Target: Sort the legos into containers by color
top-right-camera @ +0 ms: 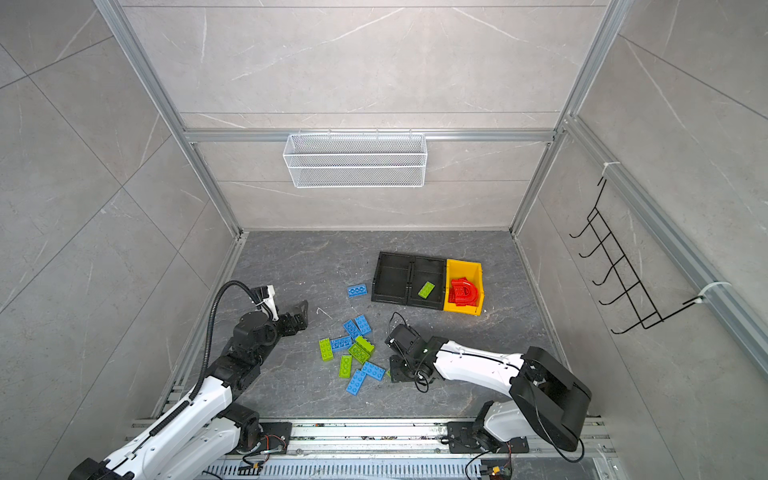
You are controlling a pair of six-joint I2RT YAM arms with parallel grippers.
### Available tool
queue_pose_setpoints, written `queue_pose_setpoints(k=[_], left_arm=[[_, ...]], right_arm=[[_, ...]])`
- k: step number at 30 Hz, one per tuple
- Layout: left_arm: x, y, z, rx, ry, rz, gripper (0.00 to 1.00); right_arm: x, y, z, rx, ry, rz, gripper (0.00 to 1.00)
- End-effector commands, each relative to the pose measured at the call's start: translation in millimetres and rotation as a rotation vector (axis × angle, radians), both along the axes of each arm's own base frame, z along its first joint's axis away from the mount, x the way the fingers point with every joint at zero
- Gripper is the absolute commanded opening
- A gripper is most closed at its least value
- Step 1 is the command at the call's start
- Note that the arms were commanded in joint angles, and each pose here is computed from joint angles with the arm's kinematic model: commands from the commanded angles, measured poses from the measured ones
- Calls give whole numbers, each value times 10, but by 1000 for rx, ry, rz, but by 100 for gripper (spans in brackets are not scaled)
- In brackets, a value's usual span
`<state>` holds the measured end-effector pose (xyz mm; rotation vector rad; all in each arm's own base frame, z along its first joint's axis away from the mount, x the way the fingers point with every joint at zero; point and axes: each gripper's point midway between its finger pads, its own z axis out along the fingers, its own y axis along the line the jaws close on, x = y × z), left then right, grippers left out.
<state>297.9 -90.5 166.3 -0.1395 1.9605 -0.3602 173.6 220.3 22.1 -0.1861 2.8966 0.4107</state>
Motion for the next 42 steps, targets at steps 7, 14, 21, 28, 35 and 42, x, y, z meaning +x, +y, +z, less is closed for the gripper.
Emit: queue_pose_setpoints(k=[7,14,21,28,35,42], left_arm=[[28,-8,134,5,-56,-13,100],[27,-27,147,-9,-56,-19,100],[38,-23,118,-2,-47,-16,100],[58,-22,92,8,-37,-13,100],[80,-21,49,15,-23,-7,100],[80,-14,42,19,-22,-4,100]], right_arm=[[205,-506,271,-208,-41,4,52],[151,-194,402,-3,-38,-51,61],[-48,-123,164,0,42,-71,64],[-49,-126,-32,-36,69,-58,67],[267,-67,-17,-101,23,-11,73],[450,110,-30,-122,17,42,63]])
